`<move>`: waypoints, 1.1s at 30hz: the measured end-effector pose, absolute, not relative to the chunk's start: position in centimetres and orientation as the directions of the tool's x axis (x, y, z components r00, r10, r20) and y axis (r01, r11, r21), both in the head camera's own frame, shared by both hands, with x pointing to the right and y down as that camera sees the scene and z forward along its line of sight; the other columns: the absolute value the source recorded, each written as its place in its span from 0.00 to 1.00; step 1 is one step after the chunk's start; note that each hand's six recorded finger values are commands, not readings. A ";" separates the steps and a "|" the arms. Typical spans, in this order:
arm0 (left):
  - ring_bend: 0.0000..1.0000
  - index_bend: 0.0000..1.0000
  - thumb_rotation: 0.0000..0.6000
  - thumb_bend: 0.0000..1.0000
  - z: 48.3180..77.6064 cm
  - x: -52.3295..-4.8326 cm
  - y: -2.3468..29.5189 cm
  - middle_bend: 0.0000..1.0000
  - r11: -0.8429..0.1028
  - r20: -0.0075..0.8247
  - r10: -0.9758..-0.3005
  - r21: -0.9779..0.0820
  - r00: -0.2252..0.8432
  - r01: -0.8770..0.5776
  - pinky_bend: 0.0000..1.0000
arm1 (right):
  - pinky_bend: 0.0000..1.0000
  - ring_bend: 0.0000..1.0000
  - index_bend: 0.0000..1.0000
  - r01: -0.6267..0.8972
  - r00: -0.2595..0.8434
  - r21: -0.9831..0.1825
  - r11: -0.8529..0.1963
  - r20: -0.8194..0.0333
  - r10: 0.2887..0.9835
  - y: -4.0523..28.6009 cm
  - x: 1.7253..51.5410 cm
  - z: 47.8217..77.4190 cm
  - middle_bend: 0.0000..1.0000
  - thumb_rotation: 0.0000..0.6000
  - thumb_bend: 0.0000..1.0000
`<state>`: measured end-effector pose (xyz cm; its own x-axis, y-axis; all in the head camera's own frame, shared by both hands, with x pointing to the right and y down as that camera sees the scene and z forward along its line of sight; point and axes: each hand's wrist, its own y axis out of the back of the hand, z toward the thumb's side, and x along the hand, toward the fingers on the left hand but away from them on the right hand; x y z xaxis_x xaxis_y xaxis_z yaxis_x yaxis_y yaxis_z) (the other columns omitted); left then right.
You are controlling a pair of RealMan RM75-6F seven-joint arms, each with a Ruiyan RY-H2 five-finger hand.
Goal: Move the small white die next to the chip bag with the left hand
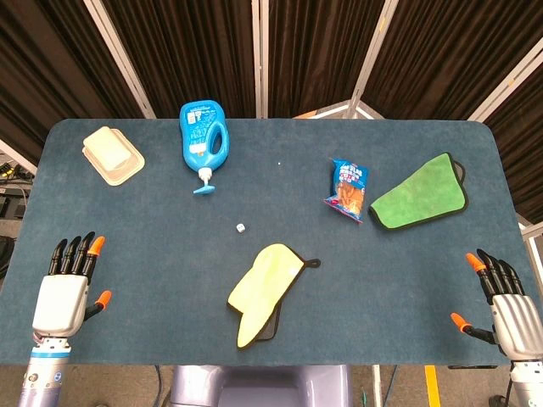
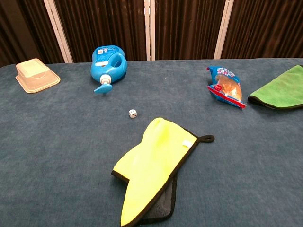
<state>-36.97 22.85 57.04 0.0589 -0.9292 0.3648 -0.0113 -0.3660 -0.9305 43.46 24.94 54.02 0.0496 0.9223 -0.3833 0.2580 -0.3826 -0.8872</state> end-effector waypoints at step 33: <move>0.00 0.27 1.00 0.27 68.3 -20.8 9.8 0.00 -0.415 0.494 -0.698 -0.869 0.518 0.270 0.00 | 0.00 0.00 0.02 0.298 0.010 -0.879 -0.372 -0.387 0.922 24.0 44.7 53.8 0.00 1.00 0.10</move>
<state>-20.85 9.80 68.30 0.5182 -0.6980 0.4943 0.2697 -0.4151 -0.8689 44.75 23.99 53.85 0.0100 0.9222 -0.3866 0.2980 -0.3718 -0.8792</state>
